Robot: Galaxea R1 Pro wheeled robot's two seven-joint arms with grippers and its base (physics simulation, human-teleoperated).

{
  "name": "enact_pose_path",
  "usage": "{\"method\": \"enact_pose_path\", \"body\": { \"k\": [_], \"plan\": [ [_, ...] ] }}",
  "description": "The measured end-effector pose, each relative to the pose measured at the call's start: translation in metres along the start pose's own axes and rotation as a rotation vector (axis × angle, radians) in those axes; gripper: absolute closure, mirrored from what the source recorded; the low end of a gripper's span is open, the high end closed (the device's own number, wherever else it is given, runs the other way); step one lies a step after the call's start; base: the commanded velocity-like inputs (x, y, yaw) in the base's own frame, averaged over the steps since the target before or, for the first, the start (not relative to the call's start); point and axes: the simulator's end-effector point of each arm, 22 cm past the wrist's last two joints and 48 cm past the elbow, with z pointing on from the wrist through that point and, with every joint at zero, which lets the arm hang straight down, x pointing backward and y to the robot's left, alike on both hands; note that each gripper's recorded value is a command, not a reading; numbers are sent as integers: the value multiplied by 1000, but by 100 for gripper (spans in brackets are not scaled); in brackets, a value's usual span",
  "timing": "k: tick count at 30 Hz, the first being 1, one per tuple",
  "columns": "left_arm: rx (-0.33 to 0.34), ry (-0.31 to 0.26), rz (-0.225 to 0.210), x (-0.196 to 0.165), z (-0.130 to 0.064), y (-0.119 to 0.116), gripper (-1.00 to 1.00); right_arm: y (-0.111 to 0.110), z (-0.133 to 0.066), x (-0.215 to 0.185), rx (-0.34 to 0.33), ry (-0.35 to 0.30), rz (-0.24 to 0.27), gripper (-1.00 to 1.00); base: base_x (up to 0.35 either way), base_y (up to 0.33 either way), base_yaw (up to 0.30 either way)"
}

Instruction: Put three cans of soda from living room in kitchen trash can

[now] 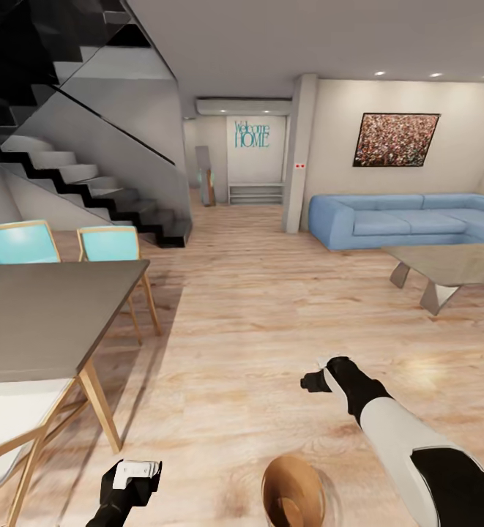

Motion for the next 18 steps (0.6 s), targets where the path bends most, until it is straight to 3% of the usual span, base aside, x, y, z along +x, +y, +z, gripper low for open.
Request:
{"method": "enact_pose_path", "body": {
  "k": [9, 18],
  "plan": [
    [0, 0, 1, 0, 0, 0, -100, 1, 0, 1, 8, 0, -29, -100, 100, -185, 216],
    [0, 0, 1, 0, 0, 0, -100, -2, 0, 1, 13, -1, -29, -100, 11, -239, 59]
  ]
}}
